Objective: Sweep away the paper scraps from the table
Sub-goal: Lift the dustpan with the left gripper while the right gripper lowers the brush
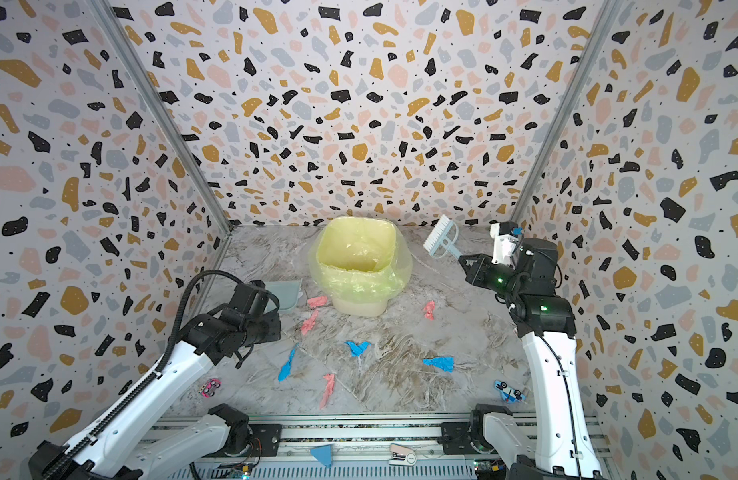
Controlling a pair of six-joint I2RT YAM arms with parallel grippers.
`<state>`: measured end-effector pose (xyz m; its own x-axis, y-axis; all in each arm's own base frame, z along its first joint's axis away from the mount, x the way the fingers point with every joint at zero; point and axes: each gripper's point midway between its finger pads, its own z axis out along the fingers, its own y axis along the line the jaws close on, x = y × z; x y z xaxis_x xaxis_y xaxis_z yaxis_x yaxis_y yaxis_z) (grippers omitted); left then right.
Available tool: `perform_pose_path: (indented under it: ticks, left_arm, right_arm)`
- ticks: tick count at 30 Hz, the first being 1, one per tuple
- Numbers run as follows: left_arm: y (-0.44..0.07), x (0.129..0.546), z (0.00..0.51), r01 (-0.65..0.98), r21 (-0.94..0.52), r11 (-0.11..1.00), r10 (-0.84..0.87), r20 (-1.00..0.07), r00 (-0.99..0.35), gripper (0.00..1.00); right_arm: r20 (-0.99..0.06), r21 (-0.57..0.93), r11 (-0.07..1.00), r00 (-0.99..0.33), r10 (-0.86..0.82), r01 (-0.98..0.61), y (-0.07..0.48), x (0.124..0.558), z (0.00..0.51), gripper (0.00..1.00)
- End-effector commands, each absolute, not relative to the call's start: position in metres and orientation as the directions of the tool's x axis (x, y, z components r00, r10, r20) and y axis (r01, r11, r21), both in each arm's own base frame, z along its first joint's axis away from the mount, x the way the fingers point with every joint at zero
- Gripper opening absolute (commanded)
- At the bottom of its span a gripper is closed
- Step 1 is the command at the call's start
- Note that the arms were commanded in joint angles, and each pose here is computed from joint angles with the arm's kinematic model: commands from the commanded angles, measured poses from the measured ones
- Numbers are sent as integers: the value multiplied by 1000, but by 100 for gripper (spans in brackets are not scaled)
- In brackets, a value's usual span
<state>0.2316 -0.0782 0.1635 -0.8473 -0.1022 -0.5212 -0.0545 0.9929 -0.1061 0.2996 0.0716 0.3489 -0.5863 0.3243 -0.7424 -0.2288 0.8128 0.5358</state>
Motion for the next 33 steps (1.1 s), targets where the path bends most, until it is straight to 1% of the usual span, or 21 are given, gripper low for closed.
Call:
perform_pose_path:
  ticks: [1,5,9,17,21,26,31,33]
  left_arm:
    - [-93,202,153,19,-119,993,-36,-445,-895,6]
    - [-119,174,144,124,-135,983,58,-411,-910,5]
    - [-138,151,138,196,-161,967,120,-388,-914,5]
    - [-174,115,137,390,-171,905,307,-371,-876,4]
    - [-198,103,136,492,-165,855,404,-385,-830,3]
    - [-225,93,135,624,-86,777,550,-388,-739,3]
    - [-249,98,143,681,-54,731,602,-418,-680,3]
    - [-254,99,142,699,-41,714,625,-412,-663,3]
  right_arm:
    - [-712,473,870,-641,286,-138,59,285,332,0]
    - [-685,430,899,-677,269,-78,50,275,323,0]
    - [-636,380,925,-731,249,-16,44,262,306,0]
    - [-523,298,951,-820,231,78,41,232,267,0]
    - [-480,271,957,-848,224,99,39,219,253,0]
    - [-439,222,968,-874,207,118,34,209,241,0]
    - [-391,170,976,-900,194,136,30,197,226,0]
    - [-383,145,978,-903,194,149,26,193,222,0]
